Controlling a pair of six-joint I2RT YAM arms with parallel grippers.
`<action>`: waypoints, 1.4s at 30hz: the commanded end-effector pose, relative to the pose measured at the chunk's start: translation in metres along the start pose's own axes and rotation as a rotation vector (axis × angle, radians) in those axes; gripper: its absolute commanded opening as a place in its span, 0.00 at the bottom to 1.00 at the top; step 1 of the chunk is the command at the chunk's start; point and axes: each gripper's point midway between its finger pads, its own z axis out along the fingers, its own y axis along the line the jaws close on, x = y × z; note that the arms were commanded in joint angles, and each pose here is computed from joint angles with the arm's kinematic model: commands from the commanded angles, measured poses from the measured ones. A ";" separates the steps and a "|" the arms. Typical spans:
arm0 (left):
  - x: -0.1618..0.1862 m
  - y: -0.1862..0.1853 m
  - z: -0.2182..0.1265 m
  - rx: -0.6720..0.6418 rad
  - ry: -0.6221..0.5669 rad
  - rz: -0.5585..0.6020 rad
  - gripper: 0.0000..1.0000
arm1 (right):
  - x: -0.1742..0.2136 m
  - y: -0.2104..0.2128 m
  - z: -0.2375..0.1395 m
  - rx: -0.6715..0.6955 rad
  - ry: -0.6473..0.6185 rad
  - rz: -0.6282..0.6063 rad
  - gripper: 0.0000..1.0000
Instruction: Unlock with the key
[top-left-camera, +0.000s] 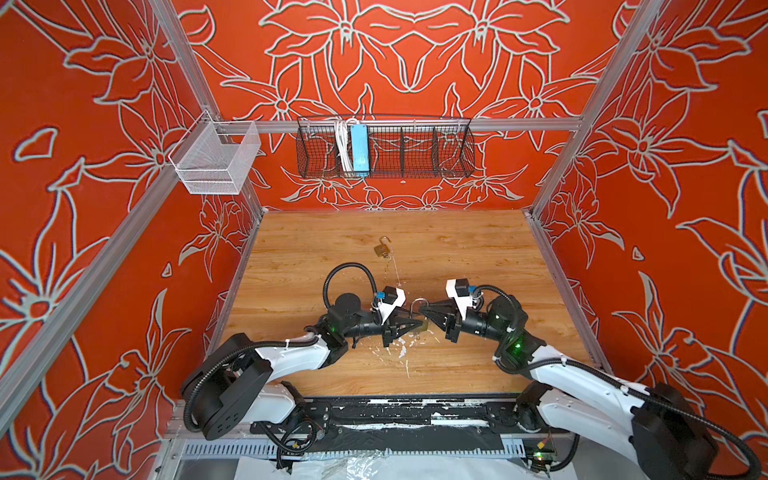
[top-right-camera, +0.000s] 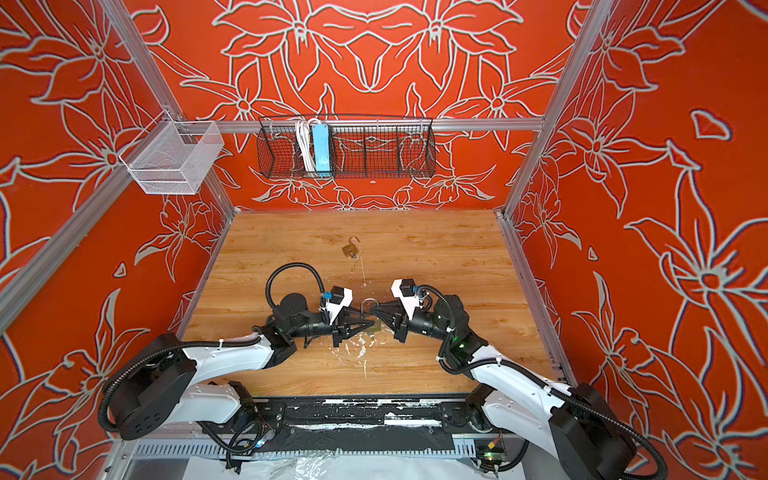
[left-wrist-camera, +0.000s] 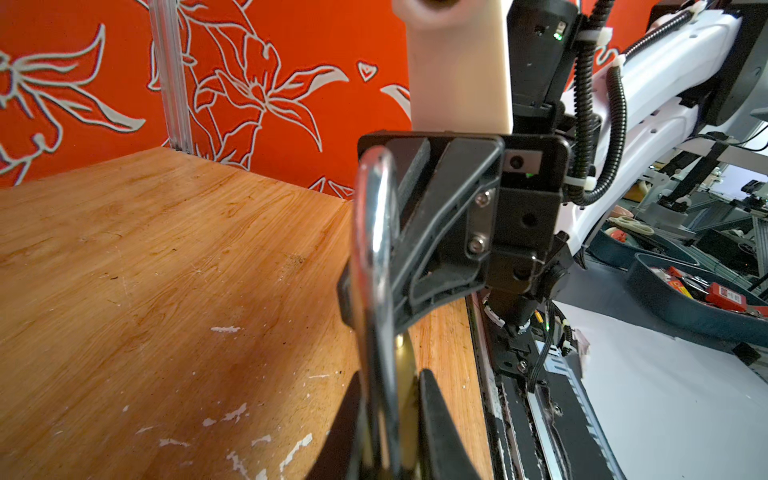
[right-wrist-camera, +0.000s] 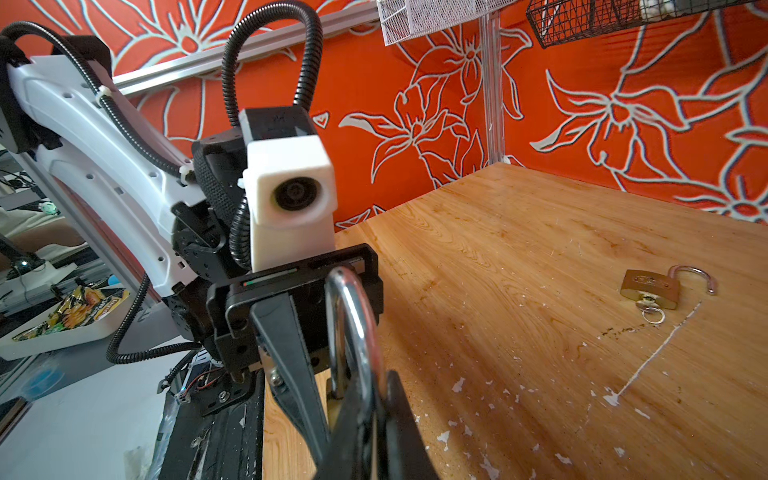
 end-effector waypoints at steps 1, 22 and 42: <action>-0.012 0.002 -0.003 -0.040 -0.039 0.057 0.00 | -0.033 -0.008 -0.003 0.070 -0.096 -0.026 0.00; -0.012 0.049 -0.018 -0.342 -0.049 0.047 0.00 | -0.024 -0.051 -0.010 0.338 -0.021 0.003 0.79; -0.009 0.041 -0.004 -0.282 -0.066 0.007 0.00 | 0.006 -0.054 0.032 0.362 0.141 0.043 0.36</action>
